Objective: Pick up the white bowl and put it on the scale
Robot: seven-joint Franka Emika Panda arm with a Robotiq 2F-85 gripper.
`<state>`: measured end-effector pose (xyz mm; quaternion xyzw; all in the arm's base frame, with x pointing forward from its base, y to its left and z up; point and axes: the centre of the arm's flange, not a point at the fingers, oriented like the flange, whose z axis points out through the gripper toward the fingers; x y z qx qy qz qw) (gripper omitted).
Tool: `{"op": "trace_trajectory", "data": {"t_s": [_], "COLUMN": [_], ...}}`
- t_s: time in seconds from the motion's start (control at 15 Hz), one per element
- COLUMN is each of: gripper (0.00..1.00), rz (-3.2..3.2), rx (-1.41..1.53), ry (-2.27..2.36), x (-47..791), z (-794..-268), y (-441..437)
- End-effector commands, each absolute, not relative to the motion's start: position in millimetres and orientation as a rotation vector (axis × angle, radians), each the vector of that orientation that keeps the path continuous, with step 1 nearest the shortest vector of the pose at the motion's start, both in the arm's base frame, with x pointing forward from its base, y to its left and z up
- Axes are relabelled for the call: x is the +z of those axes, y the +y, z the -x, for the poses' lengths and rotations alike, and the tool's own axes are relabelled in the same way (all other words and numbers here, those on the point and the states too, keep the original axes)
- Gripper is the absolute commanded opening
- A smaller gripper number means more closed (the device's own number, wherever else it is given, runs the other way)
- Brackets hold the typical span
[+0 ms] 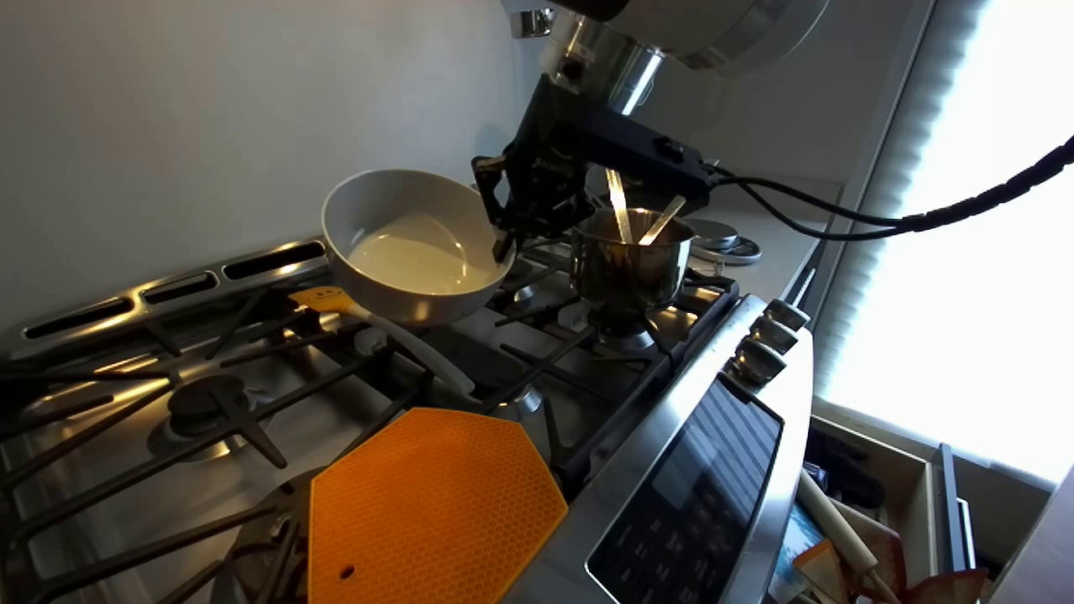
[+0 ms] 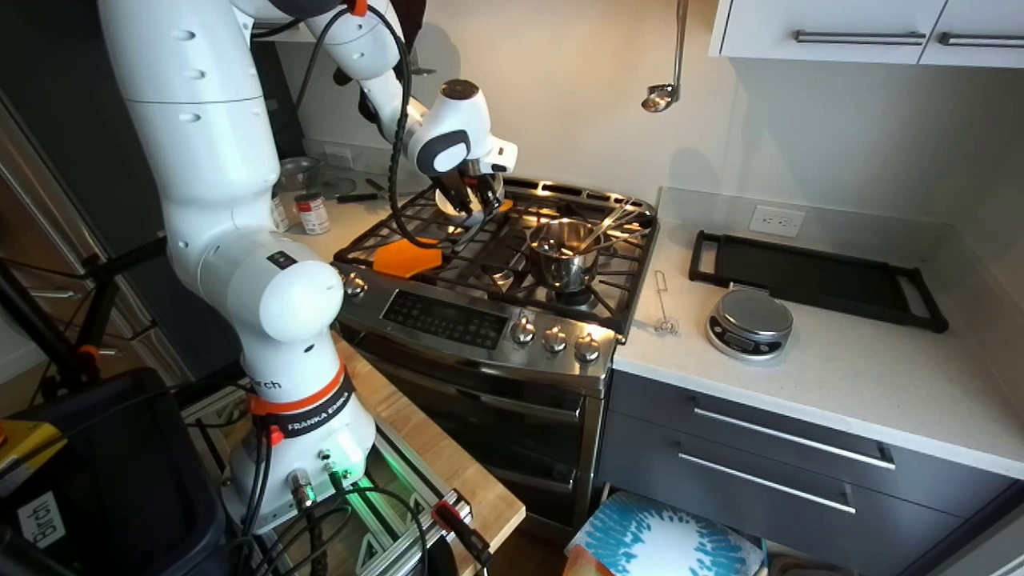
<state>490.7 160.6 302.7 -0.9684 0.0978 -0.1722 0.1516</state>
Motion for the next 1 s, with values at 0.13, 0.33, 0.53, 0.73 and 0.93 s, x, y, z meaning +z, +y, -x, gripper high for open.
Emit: {"op": "trace_trajectory", "data": {"t_s": [0.13,0.33,0.53,0.73,0.93], "gripper": [0.02,0.02,0.02,0.02,0.02], "rz": [2.704,2.646,2.583,2.537,2.478], "rx": [-0.656,-0.792,-0.905,-0.994,-1.117], "ry": [0.587,0.735,0.827,0.897,1.003], "x": [274.8,278.4,287.5,300.1,314.7], "z": [-515.5,-529.4,-549.5,-560.0,-557.5], "y": [126.4,97.3,83.6,74.3,51.8]}}
